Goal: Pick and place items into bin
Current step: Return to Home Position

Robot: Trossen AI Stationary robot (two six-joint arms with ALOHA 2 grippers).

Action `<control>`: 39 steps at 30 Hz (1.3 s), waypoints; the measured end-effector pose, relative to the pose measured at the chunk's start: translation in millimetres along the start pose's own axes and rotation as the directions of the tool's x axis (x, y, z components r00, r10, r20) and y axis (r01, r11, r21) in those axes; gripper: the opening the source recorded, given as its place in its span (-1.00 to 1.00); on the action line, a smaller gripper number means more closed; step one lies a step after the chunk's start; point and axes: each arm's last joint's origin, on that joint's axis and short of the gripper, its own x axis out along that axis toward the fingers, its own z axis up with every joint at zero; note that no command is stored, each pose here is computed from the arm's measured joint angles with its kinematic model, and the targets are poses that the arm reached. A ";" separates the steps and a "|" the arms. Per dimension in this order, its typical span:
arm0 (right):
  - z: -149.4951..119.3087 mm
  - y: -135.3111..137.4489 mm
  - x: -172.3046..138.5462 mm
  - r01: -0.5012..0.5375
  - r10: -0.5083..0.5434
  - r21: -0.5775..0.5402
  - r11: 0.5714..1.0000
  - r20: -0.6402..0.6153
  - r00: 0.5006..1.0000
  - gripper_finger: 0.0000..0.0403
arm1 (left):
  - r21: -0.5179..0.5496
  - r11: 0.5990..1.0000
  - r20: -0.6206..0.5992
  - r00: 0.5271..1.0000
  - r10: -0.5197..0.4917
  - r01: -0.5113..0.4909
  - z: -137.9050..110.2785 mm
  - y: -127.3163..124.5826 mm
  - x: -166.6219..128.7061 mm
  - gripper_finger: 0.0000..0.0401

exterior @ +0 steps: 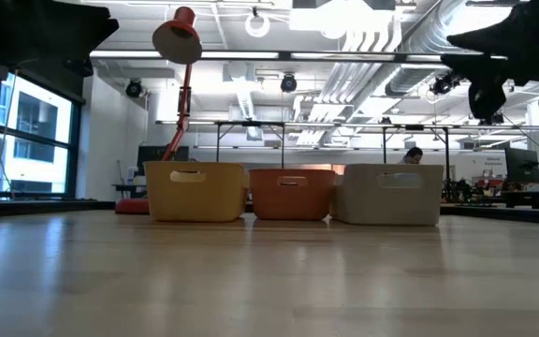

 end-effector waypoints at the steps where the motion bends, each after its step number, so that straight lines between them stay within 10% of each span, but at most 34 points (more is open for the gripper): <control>1: -1.7 -0.7 -0.1 0.008 -0.008 0.008 1.000 -0.017 1.000 -0.41 | 0.001 1.000 -0.002 1.000 -0.006 0.006 -1.2 -0.4 -0.1 -0.45; 18: -10.3 -6.2 -0.9 0.111 -0.110 0.001 0.994 -0.083 0.990 -0.41 | 0.027 0.999 -0.060 0.998 -0.030 0.031 -7.6 -1.5 -1.2 -0.45; 39: -20.5 -13.0 3.2 0.216 -0.287 -0.395 0.893 -0.132 0.949 -0.41 | 0.232 0.970 -0.250 0.968 -0.017 0.077 -25.9 -2.9 -3.1 -0.45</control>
